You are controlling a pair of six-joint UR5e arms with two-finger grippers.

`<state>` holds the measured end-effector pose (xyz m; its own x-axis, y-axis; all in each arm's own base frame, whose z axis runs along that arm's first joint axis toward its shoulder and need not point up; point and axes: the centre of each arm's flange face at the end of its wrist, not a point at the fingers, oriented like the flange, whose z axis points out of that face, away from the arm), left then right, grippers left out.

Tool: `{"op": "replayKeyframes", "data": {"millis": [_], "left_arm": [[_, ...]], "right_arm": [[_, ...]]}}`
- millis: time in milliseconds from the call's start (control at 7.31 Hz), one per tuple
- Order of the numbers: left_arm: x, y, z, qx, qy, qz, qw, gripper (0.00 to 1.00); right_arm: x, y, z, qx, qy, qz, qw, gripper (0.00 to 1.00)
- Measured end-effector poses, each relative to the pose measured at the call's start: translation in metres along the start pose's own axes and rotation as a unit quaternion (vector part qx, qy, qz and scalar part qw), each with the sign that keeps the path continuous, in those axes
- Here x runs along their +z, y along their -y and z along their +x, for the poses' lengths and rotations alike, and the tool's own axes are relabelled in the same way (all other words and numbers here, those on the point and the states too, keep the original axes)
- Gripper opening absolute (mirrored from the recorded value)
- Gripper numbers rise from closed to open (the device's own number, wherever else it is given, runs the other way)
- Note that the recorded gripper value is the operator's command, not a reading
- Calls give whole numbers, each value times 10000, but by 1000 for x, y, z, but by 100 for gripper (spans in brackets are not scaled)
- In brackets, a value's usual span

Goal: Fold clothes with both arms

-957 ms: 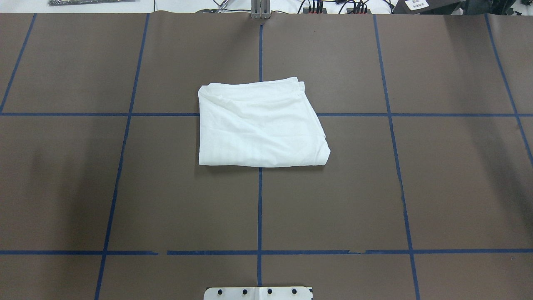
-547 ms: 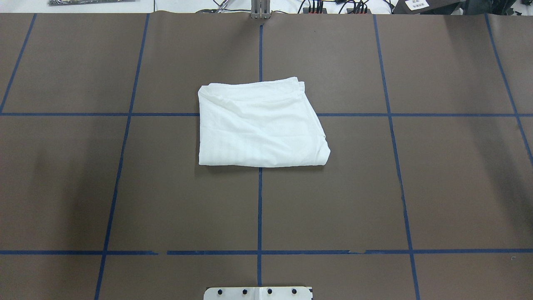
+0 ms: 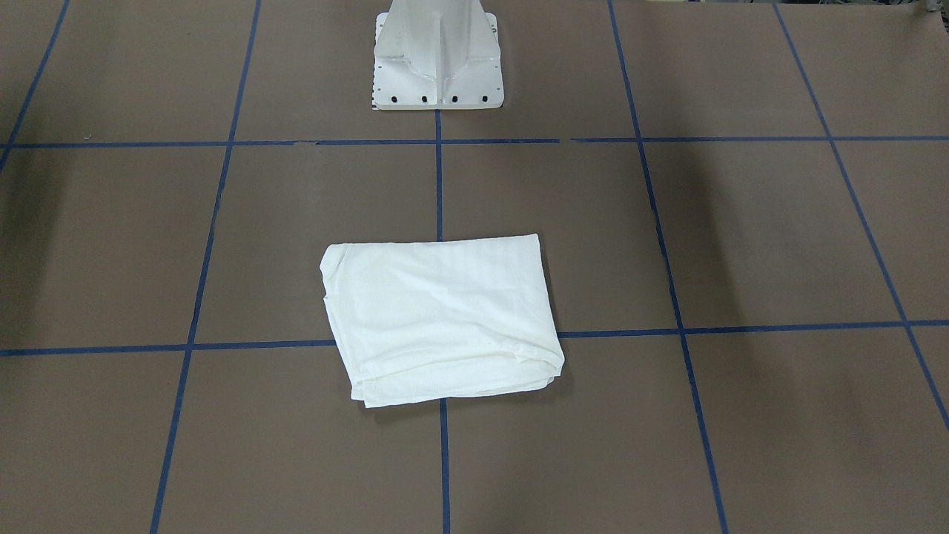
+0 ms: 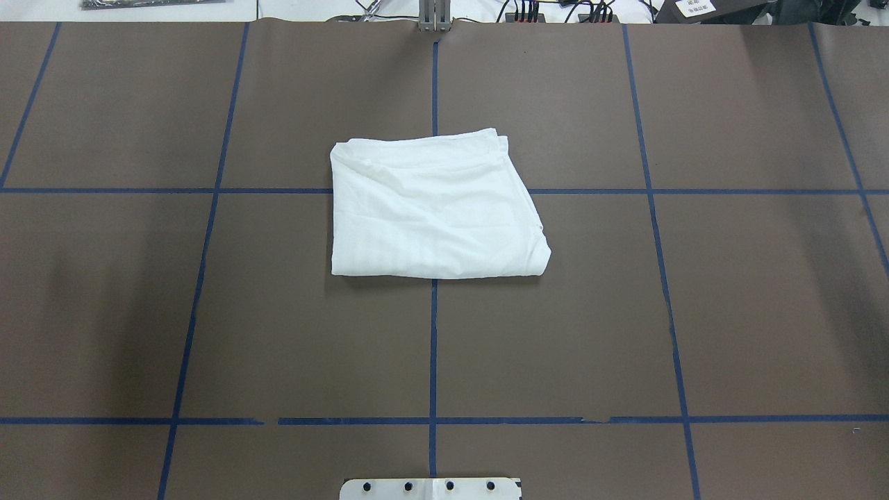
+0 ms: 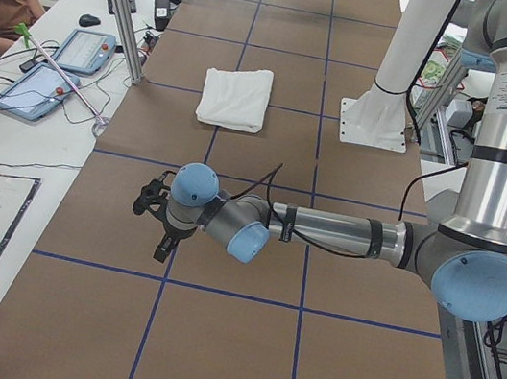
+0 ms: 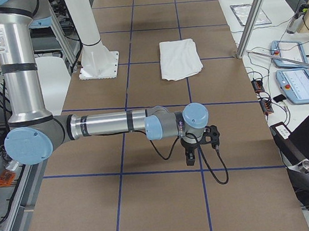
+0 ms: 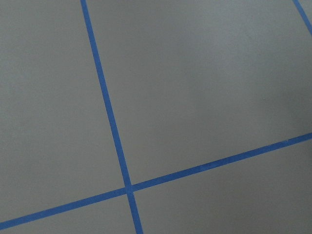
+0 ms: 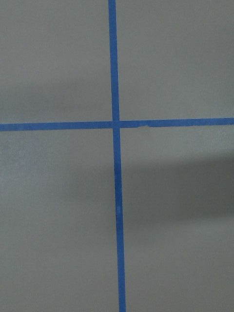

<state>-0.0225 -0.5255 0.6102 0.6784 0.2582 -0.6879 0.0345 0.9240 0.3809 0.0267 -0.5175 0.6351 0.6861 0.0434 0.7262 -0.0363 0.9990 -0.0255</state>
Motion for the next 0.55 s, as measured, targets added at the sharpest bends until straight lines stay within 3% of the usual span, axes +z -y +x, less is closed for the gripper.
{"op": "replayKeyframes", "data": {"millis": [274, 547], "left_arm": [[-25, -7, 2, -66, 108, 109, 9999, 100], [-29, -24, 1, -182, 146, -17, 9997, 100]], "right_arm": [[1, 1, -1, -18, -20, -8, 10000, 100], [1, 5, -1, -66, -267, 31, 9996, 100]]}}
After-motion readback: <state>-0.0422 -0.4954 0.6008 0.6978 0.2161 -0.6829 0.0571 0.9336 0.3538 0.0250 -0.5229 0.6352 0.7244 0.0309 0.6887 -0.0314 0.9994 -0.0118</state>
